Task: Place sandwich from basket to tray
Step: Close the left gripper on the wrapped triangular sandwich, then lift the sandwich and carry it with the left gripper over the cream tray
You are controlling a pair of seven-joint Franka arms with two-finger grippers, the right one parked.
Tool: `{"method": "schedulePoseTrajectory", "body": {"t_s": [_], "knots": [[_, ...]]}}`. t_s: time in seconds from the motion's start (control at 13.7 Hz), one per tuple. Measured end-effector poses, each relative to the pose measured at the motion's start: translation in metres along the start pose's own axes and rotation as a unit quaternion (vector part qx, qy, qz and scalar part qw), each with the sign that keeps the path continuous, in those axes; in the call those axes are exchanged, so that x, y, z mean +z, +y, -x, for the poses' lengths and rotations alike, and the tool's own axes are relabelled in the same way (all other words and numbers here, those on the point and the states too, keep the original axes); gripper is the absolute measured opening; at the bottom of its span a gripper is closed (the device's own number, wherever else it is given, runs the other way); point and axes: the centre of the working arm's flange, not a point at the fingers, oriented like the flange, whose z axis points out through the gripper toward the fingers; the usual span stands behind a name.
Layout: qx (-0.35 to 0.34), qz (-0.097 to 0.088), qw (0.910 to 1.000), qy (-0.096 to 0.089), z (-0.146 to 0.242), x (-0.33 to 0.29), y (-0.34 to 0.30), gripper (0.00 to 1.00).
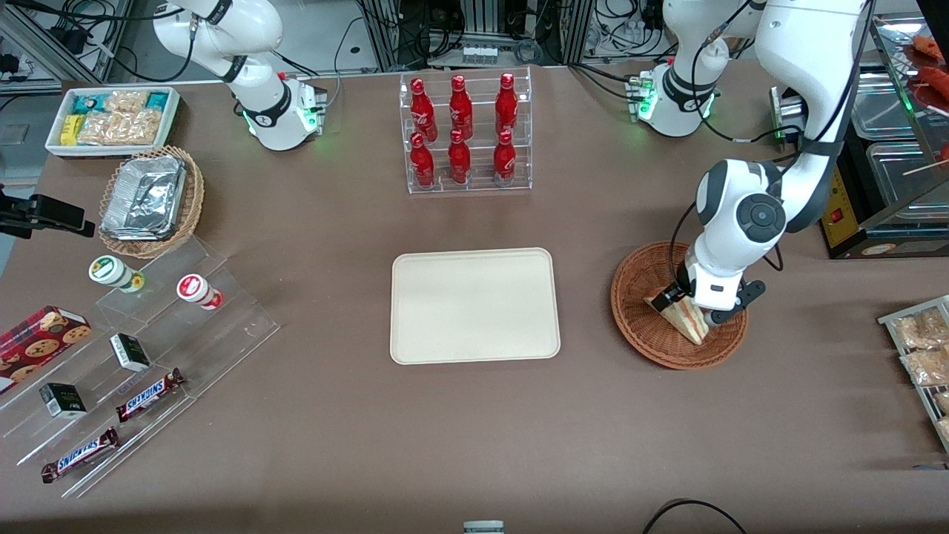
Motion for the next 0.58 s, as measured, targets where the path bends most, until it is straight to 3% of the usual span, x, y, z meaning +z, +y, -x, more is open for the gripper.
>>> {"method": "schedulePoseTrajectory", "body": {"t_s": [0.15, 0.36, 0.58], "knots": [[-0.001, -0.001, 1.0, -0.001, 0.0, 0.004, -0.001, 0.76], [-0.002, 0.003, 1.0, 0.005, -0.004, -0.004, 0.0, 0.41], [0.02, -0.021, 0.9995, 0.014, -0.008, -0.048, 0.002, 0.29]]}}
